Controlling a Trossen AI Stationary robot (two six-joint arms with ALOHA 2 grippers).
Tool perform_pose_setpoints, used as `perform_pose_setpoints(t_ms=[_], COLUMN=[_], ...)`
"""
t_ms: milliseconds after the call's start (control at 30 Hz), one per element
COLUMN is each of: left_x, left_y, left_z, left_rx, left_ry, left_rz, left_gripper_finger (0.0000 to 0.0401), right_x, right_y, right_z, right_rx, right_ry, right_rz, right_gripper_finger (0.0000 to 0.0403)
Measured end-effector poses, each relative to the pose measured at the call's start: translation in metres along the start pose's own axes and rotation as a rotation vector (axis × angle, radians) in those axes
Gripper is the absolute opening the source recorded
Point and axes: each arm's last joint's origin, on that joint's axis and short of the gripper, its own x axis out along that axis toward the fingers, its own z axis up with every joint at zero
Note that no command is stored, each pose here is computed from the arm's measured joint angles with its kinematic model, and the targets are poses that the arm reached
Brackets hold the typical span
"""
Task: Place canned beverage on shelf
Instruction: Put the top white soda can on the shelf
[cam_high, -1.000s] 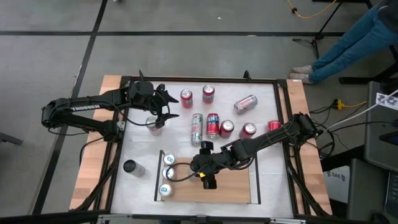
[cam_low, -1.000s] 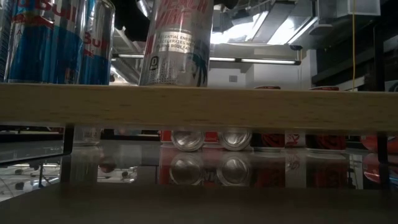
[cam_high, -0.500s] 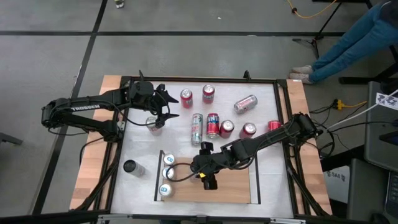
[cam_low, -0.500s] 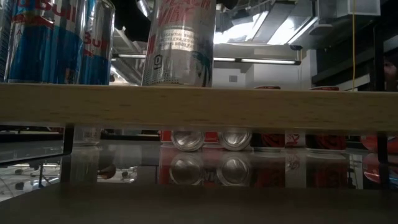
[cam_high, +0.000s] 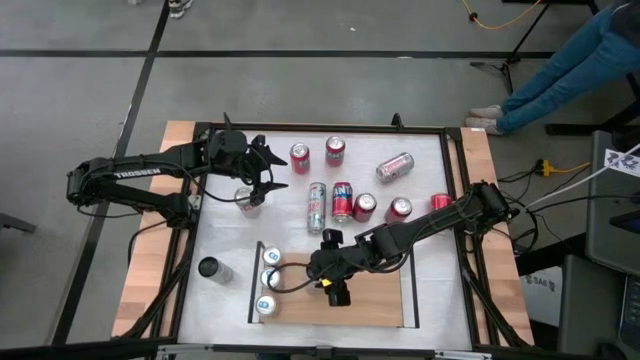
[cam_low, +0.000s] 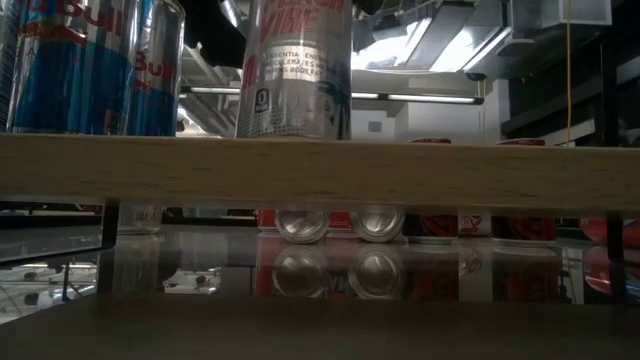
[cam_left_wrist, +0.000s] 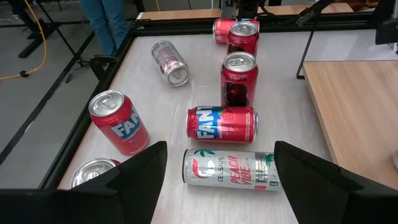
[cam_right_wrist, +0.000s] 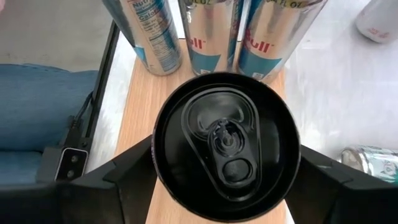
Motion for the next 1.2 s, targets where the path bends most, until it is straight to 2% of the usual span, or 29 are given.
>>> perform_pose_setpoints(t_ms=[867,1200], left_x=[0.0000,0.0000], left_y=[0.0000,0.0000], left_z=[0.0000,0.0000], left_rx=[0.000,0.000], left_ry=[0.000,0.000], left_rz=[0.000,0.000], left_gripper_finger=[0.0288,0.0288], right_x=[-0.0004,-0.0020], right_y=[0.0011,0.0012], right_z=[-0.0004,0.0003], right_rx=[-0.001,0.000], right_ry=[0.011,0.005], right_rz=[0.035,0.037], right_gripper_finger=[0.0283,0.0372])
